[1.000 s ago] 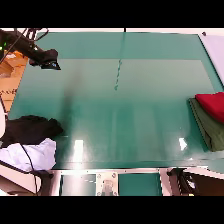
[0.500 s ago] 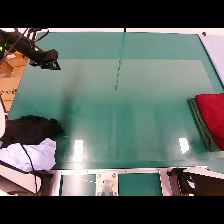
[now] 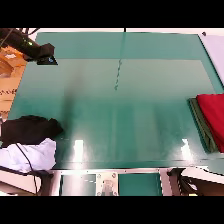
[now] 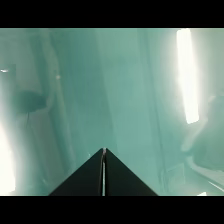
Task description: Fold the shirts.
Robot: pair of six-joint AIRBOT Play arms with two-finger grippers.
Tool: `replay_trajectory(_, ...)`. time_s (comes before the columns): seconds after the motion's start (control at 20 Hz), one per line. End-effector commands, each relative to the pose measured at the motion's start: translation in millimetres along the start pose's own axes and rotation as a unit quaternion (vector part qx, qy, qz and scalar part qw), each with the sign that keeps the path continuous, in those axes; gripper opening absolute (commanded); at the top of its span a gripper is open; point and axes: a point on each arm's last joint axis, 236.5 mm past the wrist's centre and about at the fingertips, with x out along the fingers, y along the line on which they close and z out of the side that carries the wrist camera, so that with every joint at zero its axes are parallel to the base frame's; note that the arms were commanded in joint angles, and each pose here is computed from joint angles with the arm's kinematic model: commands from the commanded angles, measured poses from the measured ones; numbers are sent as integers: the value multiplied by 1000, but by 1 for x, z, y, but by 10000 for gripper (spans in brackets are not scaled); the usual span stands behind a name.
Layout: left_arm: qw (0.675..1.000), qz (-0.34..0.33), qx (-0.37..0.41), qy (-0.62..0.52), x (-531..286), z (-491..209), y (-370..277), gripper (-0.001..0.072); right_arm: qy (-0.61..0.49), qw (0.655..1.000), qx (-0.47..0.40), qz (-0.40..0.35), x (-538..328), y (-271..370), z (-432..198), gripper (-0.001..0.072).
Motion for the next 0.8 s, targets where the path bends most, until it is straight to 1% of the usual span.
replay_trajectory(0.0, 1000, -3, 10, 9, -4, -23, -22, 23, -30, 990, -137, 35, 24, 74, -27, 19)
replay_trajectory(0.1, 999, -6, 15, 35, 11, -55, -37, 24, -27, 977, -205, 49, 50, 99, -67, 19)
replay_trajectory(0.2, 998, -6, 16, 65, 30, -100, -47, 23, 3, 963, -264, 52, 82, 106, -119, 20)
replay_trajectory(0.3, 996, -9, 7, 89, 48, -151, -54, 24, 25, 949, -309, 56, 111, 107, -167, 21)
replay_trajectory(0.45, 994, -6, -19, 108, 64, -206, -51, 24, 48, 928, -363, 64, 140, 113, -215, 20)
replay_trajectory(0.6, 991, -2, -26, 131, 70, -227, -46, 25, 69, 908, -407, 67, 146, 119, -248, 20)
replay_trajectory(0.75, 992, -2, -27, 125, 71, -224, -45, 25, 81, 895, -433, 70, 147, 123, -267, 20)
